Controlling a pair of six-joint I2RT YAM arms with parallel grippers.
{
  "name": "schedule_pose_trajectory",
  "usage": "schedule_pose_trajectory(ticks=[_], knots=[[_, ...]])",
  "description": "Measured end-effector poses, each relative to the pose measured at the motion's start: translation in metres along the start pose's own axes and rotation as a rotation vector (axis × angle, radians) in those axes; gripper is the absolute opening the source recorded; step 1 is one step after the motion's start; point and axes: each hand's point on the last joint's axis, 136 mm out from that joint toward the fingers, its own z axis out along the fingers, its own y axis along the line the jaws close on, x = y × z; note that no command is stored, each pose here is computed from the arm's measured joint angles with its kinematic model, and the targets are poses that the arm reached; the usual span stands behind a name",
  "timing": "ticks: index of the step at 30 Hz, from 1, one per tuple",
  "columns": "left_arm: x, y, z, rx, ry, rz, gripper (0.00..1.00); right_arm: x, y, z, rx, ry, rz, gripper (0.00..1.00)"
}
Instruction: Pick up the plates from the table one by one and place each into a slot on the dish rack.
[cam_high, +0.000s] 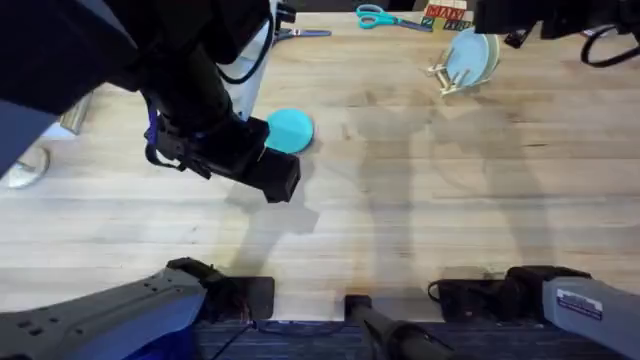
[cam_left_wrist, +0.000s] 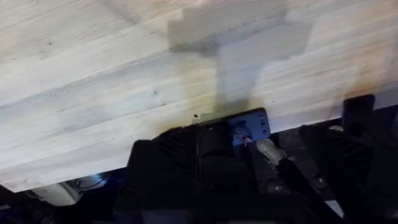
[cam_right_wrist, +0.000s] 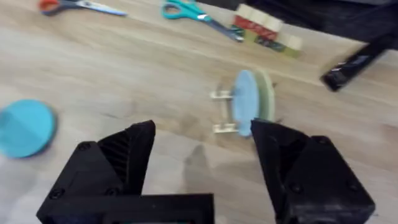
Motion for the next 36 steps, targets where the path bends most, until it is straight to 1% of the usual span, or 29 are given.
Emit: schedule_pose_trajectory(ticks=[4, 8, 13, 19, 21, 24, 28, 32, 35, 36], knots=[[0.0, 0.0, 0.0, 0.0, 0.0, 0.0, 0.993, 0.001, 0.02, -0.001, -0.114, -0.001, 0.049, 0.922], [0.0, 0.0, 0.0, 0.0, 0.0, 0.0, 0.993, 0.0, 0.03, -0.002, -0.17, -0.002, 0.075, 0.922], [0.0, 0.0, 0.0, 0.0, 0.0, 0.0, 0.993, 0.006, 0.035, -0.004, -0.201, 0.023, 0.095, 0.921], [0.0, 0.0, 0.0, 0.0, 0.0, 0.0, 0.993, 0.021, 0.04, -0.005, -0.217, 0.087, 0.138, 0.922], [-0.003, 0.0, 0.0, 0.001, -0.012, 0.0, 0.993, 0.024, 0.041, -0.006, -0.223, 0.103, 0.152, 0.923], [-0.019, -0.002, -0.001, 0.007, -0.078, 0.0, 0.994, 0.026, 0.045, -0.007, -0.244, 0.112, 0.169, 0.922], [-0.046, -0.007, -0.005, 0.036, -0.189, 0.002, 0.993, 0.025, 0.048, -0.008, -0.264, 0.11, 0.177, 0.922], [-0.067, -0.023, -0.011, 0.122, -0.276, 0.013, 0.993, 0.025, 0.05, -0.008, -0.271, 0.109, 0.178, 0.922], [-0.078, -0.035, -0.016, 0.189, -0.323, 0.025, 0.993, 0.025, 0.05, -0.008, -0.274, 0.109, 0.179, 0.922], [-0.082, -0.038, -0.018, 0.211, -0.338, 0.027, 0.958, 0.025, 0.05, -0.008, -0.275, 0.109, 0.179, 0.922]])
